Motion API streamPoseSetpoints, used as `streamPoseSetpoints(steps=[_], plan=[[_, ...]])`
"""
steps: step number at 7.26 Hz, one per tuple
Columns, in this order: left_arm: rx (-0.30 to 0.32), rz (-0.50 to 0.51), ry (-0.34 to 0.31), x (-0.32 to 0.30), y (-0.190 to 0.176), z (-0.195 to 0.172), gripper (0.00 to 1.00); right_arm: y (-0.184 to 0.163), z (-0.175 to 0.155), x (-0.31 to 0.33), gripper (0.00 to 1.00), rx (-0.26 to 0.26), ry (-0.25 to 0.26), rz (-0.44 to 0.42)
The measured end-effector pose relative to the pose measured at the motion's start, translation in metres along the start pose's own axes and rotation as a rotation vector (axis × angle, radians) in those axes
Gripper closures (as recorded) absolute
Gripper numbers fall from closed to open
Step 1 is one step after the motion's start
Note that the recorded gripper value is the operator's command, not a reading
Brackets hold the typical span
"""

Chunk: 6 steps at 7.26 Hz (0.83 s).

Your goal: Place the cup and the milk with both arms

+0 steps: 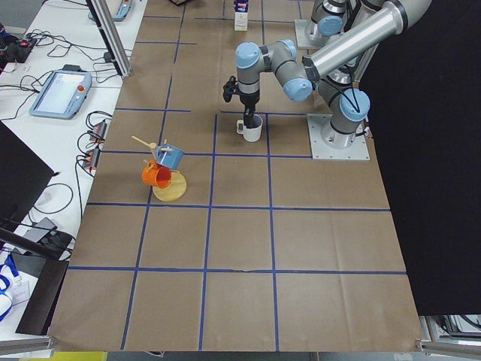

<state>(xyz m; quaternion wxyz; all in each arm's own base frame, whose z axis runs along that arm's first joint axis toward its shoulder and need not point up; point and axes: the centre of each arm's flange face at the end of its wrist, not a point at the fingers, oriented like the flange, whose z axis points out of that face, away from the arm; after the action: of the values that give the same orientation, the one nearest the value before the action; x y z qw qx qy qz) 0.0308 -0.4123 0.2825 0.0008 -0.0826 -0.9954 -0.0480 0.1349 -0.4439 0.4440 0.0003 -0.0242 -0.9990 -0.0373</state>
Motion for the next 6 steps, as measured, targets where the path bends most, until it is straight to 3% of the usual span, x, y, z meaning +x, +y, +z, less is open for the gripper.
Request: streamPoseSetpoints(steps=[2,3,5,6], plan=[[0.004,-0.007,0.000,-0.001,0.006,0.025,0.00,0.000,0.000,0.000,0.00,0.000,0.000,0.000],[-0.001,-0.007,0.002,-0.001,0.006,0.037,0.15,0.000,0.000,0.000,0.00,0.000,0.000,0.000],[-0.011,-0.007,0.010,-0.003,0.001,0.054,0.93,0.000,0.000,0.000,0.00,0.000,0.000,-0.001],[-0.017,-0.009,0.012,-0.004,0.001,0.059,1.00,0.000,0.000,0.000,0.00,0.000,0.000,-0.001]])
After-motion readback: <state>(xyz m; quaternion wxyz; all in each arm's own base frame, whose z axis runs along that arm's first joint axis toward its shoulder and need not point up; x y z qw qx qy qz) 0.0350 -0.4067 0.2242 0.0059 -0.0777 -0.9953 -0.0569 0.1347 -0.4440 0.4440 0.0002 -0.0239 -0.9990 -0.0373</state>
